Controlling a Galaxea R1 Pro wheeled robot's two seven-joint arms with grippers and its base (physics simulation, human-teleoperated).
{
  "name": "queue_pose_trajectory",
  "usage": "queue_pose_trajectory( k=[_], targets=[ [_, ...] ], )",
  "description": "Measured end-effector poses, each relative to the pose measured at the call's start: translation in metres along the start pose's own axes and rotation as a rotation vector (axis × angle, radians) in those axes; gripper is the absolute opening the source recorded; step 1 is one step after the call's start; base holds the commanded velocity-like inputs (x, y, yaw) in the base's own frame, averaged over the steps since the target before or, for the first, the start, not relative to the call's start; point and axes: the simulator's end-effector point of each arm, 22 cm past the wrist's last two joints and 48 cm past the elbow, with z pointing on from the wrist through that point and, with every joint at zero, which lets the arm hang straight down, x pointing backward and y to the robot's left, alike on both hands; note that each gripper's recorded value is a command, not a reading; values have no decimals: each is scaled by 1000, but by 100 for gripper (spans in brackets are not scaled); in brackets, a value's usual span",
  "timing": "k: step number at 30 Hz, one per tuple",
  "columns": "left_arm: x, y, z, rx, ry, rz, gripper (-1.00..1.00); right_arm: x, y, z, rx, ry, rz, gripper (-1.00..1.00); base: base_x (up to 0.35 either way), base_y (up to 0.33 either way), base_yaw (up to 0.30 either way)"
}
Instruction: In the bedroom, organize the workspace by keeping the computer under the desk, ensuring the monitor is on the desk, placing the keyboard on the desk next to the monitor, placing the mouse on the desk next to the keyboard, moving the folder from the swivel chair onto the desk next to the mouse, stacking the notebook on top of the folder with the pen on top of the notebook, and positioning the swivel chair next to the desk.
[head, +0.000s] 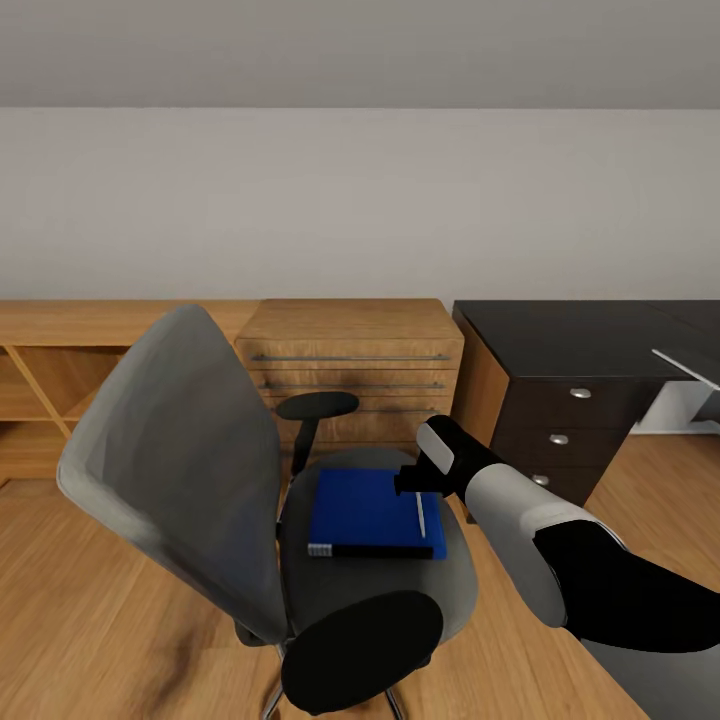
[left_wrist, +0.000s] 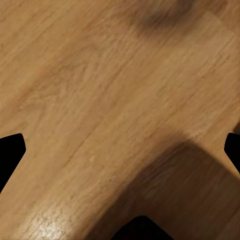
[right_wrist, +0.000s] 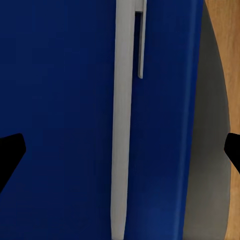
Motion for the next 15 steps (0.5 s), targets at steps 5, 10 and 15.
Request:
queue_pose_trajectory(
  k=[5,10,15],
  targets=[
    [0,0,0,0,0,0,100,0,0,0,0,1,0,100,0,0,0],
    [0,0,0,0,-1,0,100,0,0,0,0,0,0,100,0,0,0],
    [3,2,5,0,-1,0,100,3,0,6,-1,0,1,100,0,0,0]
  ],
)
